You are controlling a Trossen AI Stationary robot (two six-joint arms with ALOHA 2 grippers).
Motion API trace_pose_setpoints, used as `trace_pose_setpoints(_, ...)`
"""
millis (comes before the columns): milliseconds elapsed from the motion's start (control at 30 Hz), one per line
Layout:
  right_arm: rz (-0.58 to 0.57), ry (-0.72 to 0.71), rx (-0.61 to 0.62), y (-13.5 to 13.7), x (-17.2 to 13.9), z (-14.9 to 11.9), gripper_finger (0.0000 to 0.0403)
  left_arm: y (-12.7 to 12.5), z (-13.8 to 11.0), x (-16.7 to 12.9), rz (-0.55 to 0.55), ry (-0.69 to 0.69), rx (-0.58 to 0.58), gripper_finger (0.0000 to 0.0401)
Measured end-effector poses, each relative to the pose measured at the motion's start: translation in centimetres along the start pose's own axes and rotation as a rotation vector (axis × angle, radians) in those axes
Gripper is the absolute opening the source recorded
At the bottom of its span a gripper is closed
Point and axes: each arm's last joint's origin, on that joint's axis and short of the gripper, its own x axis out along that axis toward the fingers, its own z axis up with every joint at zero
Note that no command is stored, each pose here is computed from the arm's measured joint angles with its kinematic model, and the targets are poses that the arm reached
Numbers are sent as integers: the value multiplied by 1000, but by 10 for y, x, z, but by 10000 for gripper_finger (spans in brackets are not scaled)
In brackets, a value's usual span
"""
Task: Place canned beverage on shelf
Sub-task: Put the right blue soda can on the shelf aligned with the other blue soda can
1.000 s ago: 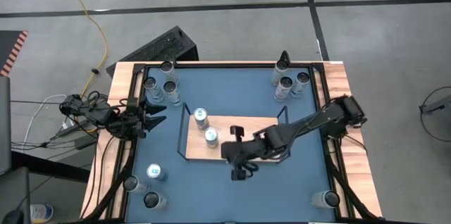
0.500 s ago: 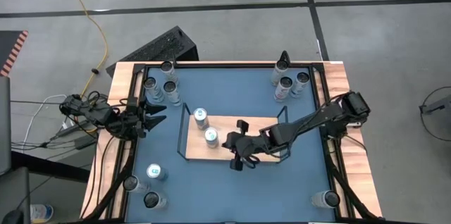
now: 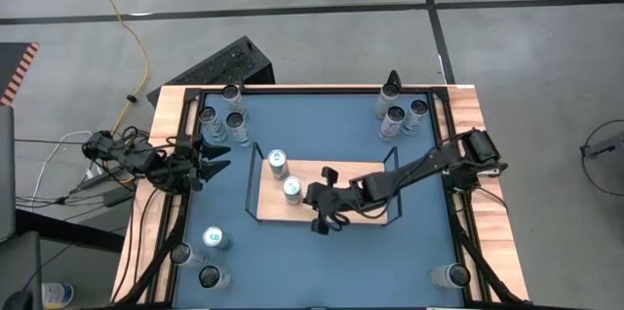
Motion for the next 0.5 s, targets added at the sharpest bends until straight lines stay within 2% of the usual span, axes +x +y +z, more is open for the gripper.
trace_pose_setpoints(500, 53, -78, 9, -16, 14, 12, 0, 1, 0, 0, 22, -7, 3, 256)
